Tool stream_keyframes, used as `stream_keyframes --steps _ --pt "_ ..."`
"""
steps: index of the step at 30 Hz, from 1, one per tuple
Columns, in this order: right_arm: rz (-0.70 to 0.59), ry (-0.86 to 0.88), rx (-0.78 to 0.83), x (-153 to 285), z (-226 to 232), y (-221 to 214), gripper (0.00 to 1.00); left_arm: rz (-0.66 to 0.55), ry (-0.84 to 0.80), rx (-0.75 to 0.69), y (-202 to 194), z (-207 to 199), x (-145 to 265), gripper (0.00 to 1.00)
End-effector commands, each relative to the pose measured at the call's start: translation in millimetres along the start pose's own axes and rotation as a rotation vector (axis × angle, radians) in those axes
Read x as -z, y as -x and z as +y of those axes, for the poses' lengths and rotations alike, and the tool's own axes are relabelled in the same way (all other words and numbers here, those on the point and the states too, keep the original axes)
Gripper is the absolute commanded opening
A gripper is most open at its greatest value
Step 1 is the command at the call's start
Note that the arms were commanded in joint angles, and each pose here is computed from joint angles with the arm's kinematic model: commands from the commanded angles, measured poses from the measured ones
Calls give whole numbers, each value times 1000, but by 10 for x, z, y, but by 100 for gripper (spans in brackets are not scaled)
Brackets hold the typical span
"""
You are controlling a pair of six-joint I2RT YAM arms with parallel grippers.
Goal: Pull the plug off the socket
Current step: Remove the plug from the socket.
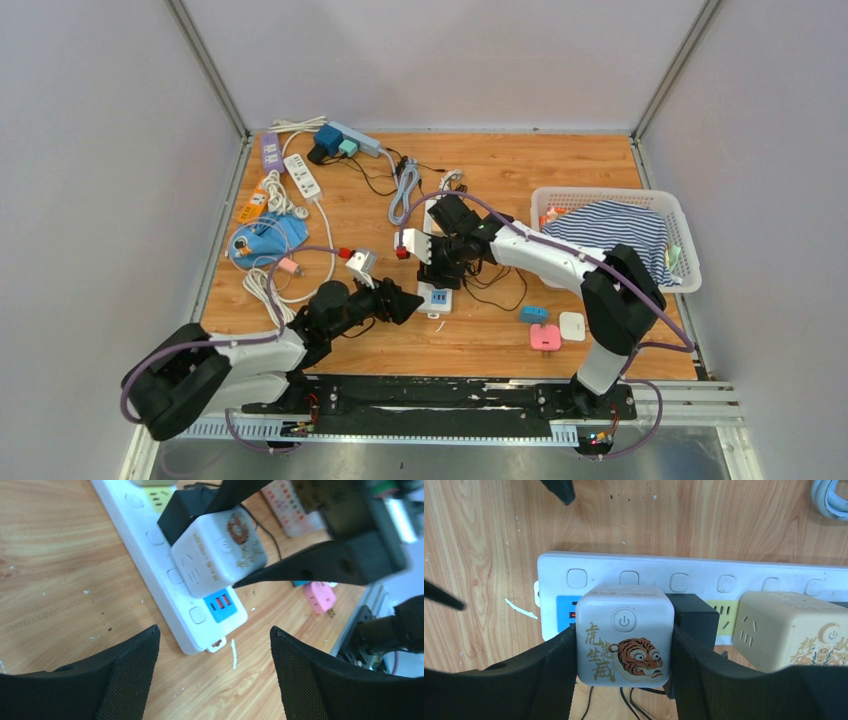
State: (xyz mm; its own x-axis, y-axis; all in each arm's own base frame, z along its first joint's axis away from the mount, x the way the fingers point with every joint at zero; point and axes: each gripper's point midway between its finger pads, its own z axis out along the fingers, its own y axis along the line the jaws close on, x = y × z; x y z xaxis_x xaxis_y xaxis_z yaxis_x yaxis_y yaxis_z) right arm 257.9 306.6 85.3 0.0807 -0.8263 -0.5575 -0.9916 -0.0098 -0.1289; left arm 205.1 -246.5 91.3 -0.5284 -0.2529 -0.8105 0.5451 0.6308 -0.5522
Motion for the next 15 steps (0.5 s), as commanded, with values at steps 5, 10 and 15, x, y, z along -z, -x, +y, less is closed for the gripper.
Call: stream_keyframes --steps 5,10,15 --pt "142 179 -171 -146 359 -493 0 -12 -104 -141 -52 -221 201 85" --pt "138 174 -201 -153 326 -478 0 -78 -4 -255 18 -161 165 87" --pt "144 151 -262 -184 247 -511 0 -127 105 -341 102 -28 162 97"
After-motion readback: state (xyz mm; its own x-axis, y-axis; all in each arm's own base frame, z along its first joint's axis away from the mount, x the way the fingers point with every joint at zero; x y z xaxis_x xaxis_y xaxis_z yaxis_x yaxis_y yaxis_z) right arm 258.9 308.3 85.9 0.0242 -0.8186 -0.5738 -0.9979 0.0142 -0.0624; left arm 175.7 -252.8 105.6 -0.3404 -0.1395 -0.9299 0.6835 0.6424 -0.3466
